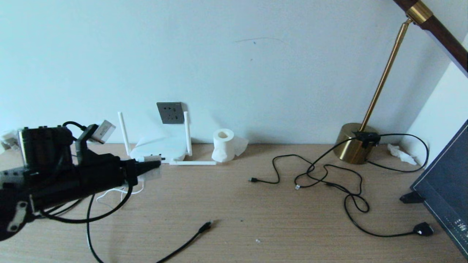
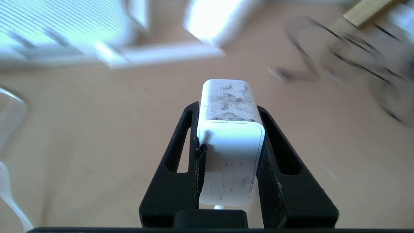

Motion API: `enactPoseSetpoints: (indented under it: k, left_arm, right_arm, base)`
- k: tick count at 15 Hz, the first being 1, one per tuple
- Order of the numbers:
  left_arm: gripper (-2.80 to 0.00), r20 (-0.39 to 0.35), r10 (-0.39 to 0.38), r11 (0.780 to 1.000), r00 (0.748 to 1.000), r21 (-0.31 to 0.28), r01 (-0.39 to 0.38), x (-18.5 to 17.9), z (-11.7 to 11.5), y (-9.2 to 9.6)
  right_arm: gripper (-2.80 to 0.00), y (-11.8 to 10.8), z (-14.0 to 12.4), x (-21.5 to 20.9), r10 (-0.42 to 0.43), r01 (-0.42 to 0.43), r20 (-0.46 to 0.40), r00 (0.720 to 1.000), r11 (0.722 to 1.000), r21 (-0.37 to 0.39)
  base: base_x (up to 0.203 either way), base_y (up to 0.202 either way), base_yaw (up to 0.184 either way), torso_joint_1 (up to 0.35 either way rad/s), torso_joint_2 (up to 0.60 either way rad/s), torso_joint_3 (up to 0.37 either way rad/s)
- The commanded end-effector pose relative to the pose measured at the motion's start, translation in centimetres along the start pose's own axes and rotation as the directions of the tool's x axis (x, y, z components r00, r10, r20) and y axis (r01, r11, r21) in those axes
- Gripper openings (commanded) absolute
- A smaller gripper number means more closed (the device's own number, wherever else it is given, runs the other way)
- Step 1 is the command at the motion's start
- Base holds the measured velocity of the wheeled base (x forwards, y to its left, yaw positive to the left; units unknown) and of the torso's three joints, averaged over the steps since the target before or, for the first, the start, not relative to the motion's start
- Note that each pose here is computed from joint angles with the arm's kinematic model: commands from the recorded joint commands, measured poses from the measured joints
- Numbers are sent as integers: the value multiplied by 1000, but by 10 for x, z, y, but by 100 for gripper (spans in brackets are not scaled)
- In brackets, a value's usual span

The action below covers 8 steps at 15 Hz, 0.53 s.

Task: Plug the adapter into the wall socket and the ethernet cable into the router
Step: Align plug and socket

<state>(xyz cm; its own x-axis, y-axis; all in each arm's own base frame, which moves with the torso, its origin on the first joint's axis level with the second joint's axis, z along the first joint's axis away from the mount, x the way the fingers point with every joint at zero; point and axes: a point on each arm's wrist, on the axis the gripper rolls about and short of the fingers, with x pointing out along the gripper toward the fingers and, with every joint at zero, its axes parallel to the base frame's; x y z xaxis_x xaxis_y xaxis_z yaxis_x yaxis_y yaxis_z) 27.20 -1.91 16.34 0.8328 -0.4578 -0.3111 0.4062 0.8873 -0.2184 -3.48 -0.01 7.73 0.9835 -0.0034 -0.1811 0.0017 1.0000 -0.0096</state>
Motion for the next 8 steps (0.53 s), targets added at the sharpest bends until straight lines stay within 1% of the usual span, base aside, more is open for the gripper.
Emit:
enactPoseSetpoints:
  k: [1,2,3,5,6,8]
  left_arm:
    - [-280,35,40,999,999,16,-41,35,-19,16]
    - [-280,79,76,996,994,31,-79,49,-25,23]
    - [-280,135,114,992,984,47,-121,65,-31,29]
    - [-280,221,179,978,959,62,-197,92,-42,41]
    - [-280,281,208,968,937,79,-238,106,-39,46]
    - [-280,388,210,950,897,137,-282,126,-24,48]
  right_arm:
    - [-280,0,0,0,0,0,-2,1000,1000,0]
    - [-280,0,0,0,0,0,-1,1000,1000,0]
    - [-280,0,0,0,0,0,-2,1000,1000,0]
    - [-280,0,0,0,0,0,-1,1000,1000,0]
    - [-280,0,0,0,0,0,-2,1000,1000,0]
    - [-280,0,0,0,0,0,0,1000,1000,0]
  base:
    - [0,0,0,0,0,0]
    - [0,0,0,0,0,0]
    - [0,0,0,0,0,0]
    - [0,0,0,0,0,0]
    - [0,0,0,0,0,0]
    - [0,0,0,0,0,0]
